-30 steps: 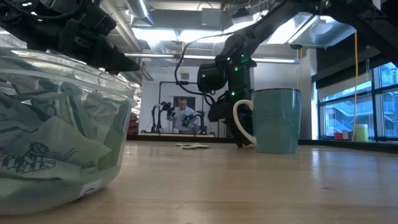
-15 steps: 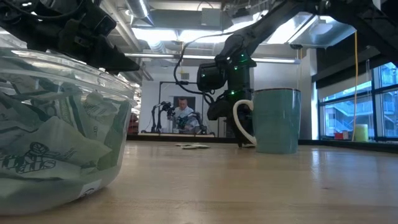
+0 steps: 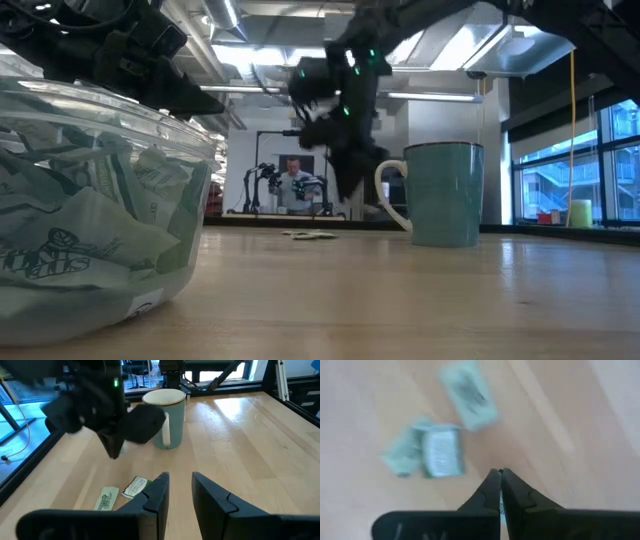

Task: Pick and place Stevia / Truvia into bins
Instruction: Put the top right light green stevia packet into the transparent bin

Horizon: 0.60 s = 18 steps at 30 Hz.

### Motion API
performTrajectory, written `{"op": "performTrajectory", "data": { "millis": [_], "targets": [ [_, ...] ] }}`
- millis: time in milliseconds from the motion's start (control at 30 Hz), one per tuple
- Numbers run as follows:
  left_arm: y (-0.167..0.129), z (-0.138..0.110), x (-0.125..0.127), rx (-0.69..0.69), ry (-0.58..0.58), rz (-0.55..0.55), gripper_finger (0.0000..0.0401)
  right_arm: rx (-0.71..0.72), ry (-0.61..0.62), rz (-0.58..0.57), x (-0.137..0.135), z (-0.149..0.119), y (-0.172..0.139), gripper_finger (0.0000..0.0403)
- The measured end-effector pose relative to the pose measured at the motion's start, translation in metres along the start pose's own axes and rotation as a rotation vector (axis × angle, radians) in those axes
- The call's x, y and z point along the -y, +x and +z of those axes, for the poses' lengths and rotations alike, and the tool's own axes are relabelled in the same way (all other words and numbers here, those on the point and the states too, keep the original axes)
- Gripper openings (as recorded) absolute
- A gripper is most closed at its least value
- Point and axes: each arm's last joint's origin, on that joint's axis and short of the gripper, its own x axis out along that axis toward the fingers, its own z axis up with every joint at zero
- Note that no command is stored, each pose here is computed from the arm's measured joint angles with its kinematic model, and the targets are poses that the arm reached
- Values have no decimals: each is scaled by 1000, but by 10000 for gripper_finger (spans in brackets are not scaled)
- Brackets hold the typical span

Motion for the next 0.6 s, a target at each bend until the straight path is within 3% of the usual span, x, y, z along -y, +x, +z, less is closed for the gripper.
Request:
{"op": "performTrajectory", "data": {
  "millis": [133,400,500,600],
  "targets": [
    [0,0,1,-4,0,-4,77,78,-117,146,-28,10,-31,2],
    [1,0,8,1,115,-60,83,345,-479,724,-90,24,-97,2],
    [1,2,16,34,146,-164,90,447,-573,824,-109,24,-110,2],
    [1,8,23,100,168,-246,99,505,-613,855,-123,21,-116,2]
  ]
}}
